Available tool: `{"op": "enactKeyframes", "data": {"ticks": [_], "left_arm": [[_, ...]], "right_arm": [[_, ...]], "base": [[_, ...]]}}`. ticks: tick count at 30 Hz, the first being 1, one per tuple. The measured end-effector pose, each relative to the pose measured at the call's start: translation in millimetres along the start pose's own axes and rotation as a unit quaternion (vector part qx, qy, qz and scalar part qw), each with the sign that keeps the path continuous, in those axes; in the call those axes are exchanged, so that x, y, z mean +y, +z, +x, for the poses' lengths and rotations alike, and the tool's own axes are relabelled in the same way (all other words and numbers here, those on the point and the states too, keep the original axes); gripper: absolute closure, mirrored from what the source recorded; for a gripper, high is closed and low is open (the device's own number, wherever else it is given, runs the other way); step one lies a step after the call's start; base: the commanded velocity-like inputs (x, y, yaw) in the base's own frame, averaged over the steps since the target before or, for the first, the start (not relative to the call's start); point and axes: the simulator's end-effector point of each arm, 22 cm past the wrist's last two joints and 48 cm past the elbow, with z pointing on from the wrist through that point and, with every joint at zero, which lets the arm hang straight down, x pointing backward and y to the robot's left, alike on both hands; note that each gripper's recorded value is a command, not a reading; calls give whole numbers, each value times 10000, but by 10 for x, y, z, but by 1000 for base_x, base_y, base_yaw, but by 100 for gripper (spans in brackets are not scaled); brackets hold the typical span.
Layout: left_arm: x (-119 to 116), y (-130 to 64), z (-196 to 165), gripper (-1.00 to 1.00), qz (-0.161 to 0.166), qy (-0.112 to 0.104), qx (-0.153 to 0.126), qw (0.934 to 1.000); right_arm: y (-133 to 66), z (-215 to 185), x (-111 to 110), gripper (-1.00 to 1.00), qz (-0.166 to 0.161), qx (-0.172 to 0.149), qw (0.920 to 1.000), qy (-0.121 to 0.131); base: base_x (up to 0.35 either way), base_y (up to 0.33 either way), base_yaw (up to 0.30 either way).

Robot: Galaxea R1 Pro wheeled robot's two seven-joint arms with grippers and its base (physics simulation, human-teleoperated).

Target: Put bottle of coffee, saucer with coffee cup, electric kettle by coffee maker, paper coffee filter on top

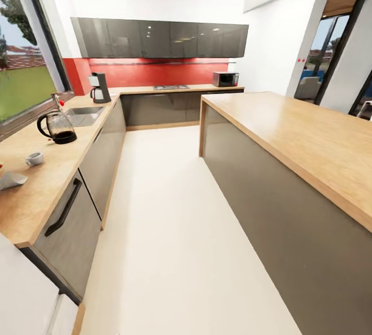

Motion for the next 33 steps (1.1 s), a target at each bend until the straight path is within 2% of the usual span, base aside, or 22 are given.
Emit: {"op": "enactKeyframes", "data": {"ticks": [14,33], "left_arm": [[0,5,33,-100,-2,5,38,10000],[-27,5,38,-100,26,17,36,10000]], "right_arm": [[3,32,-6,-100,8,39,10000,-1],[2,59,-74,-100,42,64,9999,-68]], "base": [[0,0,252],[0,0,16]]}}
